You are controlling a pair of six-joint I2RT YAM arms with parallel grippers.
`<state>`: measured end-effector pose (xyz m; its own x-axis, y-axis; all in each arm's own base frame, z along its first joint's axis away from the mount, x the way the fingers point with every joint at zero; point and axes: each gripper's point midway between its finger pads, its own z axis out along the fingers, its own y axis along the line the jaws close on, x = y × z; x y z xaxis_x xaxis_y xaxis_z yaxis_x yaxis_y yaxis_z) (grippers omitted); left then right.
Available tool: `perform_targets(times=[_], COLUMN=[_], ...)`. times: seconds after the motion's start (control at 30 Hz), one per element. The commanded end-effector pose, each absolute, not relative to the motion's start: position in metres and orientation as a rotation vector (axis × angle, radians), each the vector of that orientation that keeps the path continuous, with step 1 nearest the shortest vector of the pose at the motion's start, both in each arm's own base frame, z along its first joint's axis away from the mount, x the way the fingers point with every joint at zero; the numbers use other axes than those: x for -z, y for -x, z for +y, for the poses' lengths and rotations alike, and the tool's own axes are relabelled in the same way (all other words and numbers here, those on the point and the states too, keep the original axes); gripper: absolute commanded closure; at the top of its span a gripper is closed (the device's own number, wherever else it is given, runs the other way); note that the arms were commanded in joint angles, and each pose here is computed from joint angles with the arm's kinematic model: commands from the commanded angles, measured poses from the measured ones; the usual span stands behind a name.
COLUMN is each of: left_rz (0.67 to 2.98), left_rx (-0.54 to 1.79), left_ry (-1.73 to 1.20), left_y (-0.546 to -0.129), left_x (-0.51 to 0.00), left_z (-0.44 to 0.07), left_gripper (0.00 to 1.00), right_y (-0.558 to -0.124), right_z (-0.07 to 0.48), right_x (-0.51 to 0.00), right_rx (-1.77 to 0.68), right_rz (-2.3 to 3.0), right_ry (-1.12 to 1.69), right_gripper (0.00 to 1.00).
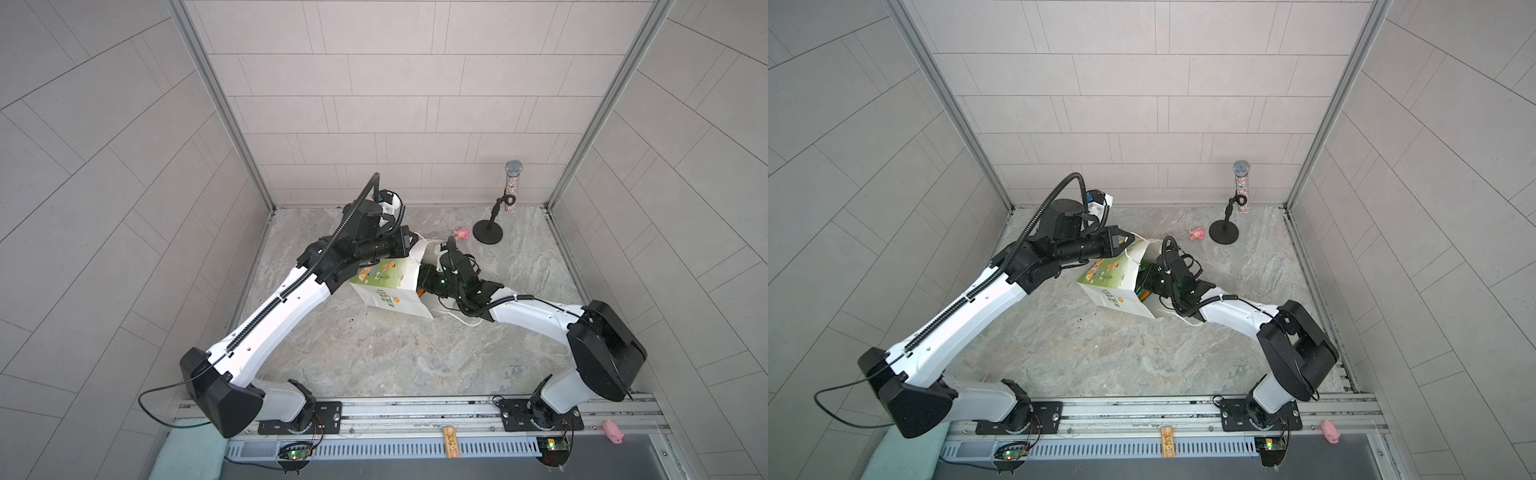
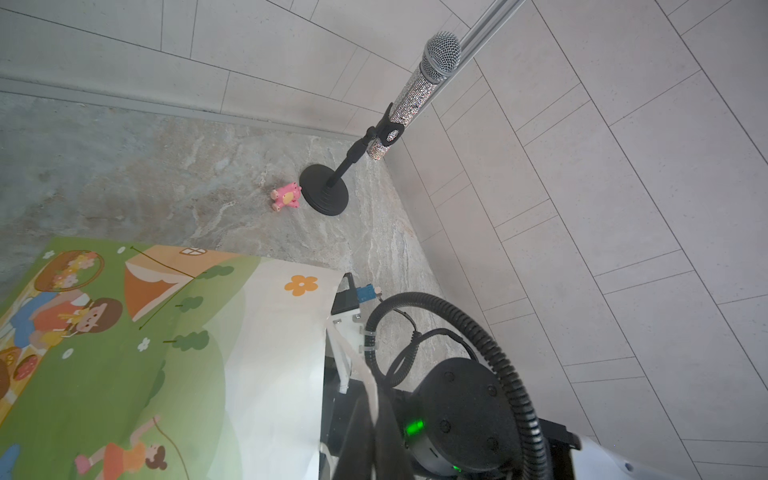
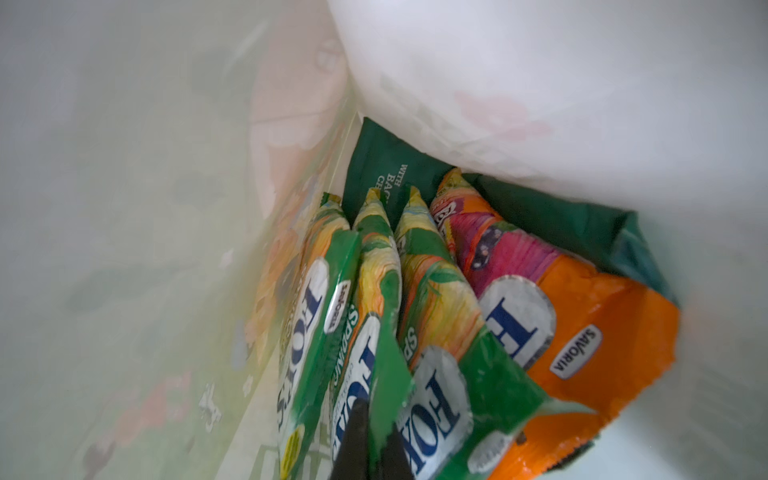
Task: Take the snacks out of the paper bag
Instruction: 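Lower the right gripper into the bag onto the green FOX'S packets, then close the right gripper on a green FOX'S packet and lift it out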
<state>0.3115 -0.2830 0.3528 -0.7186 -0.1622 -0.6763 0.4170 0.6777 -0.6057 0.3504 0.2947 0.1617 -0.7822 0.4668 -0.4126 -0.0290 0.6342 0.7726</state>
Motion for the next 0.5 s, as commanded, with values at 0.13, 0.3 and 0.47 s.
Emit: perform_targets(times=[0.13,0.3,0.47], left_rz=[2.121,2.119,2.117], left_rx=[0.935,0.906,0.885], left_ry=[-0.196,-0.182,-0.170], left_y=[-0.310,-0.311,-0.312], left_x=[-0.362,-0.362,-0.362], left_z=[-0.268,-0.262,-0.258], left_gripper=[1.00,1.00,1.00], right_y=[-0.344,-0.341,-0.339], right_z=[0.292,0.286,0.278], right_x=[-0.202,-0.210,-0.219], right_rx=[-1.124,-1.117,-1.099], right_rz=[2.201,2.193,2.182], right_ry=[-0.231,-0.199,-0.182], right_gripper=[1.00,1.00,1.00])
